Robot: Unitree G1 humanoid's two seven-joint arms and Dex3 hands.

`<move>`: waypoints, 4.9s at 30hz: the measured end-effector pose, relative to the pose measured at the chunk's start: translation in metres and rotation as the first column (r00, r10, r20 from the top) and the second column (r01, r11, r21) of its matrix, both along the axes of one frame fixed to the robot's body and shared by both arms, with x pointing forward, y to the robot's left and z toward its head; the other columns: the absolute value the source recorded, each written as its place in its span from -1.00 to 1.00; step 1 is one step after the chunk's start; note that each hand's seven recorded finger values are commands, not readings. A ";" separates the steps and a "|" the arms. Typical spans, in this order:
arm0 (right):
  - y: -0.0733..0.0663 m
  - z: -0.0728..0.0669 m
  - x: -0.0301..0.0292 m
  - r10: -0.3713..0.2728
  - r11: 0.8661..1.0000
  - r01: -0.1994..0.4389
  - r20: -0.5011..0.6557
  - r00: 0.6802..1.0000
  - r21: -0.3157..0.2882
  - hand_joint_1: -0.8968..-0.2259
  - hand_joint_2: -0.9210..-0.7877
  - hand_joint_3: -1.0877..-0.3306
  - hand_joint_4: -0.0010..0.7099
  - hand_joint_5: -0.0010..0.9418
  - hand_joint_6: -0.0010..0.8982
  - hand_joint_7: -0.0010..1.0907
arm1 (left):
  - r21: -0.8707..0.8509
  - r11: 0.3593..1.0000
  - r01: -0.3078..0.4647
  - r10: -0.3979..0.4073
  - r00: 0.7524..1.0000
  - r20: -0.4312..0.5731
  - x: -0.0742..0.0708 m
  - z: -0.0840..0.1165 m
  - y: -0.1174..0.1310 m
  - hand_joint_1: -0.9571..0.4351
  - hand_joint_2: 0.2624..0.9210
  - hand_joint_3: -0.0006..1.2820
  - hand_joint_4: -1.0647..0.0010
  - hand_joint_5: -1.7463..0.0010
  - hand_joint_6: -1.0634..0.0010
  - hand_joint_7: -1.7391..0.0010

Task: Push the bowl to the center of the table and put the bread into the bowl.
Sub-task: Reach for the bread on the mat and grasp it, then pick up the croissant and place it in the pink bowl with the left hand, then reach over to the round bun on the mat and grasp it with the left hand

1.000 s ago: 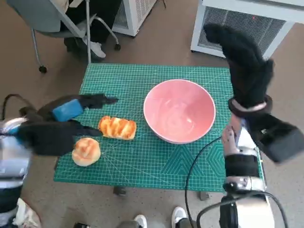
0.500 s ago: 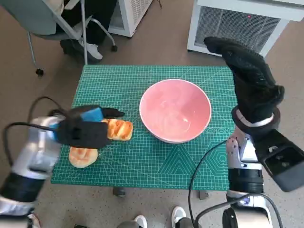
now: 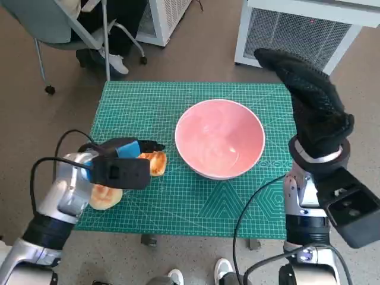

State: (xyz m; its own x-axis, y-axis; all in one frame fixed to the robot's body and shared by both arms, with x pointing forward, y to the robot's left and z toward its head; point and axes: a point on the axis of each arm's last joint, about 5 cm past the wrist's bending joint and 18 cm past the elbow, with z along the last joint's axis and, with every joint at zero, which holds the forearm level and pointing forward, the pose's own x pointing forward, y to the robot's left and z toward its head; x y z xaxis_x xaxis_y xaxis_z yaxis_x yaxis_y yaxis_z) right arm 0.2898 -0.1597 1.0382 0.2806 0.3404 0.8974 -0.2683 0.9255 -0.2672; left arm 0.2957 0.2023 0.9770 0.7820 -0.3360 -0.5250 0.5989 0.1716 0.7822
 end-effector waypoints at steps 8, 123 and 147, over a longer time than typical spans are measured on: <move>0.001 -0.002 -0.0009 0.003 1.000 -0.003 -0.015 1.000 0.001 -0.12 -1.00 -0.17 -0.30 -0.83 -1.00 0.44 | 0.008 1.000 0.014 -0.015 0.998 0.068 0.001 -0.004 -0.001 0.34 0.90 -0.84 -0.27 -0.31 -0.17 -0.12; -0.007 -0.005 -0.0132 -0.025 1.000 0.026 -0.046 0.999 0.002 -0.14 -1.00 -0.18 -1.00 0.22 -1.00 0.44 | -0.041 0.994 0.099 -0.087 0.971 0.220 -0.111 0.075 0.083 -0.02 0.79 -0.99 0.65 0.99 0.36 0.98; -0.006 -0.004 -0.0097 0.039 0.999 -0.040 -0.069 0.997 -0.006 -0.11 -1.00 -0.20 -1.00 0.20 -1.00 0.43 | -0.134 0.991 -0.004 0.011 0.999 0.049 -0.084 0.001 0.079 0.20 0.87 -0.99 -0.13 0.84 -0.07 0.70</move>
State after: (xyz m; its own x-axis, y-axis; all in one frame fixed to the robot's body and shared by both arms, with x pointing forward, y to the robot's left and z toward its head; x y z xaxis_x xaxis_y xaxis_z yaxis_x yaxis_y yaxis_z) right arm 0.2801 -0.1654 1.0340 0.3276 0.3594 0.8738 -0.3227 0.9118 -0.2541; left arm 0.2122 0.2813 0.9775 0.8087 -0.3946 -0.4362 0.5583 0.2812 0.7805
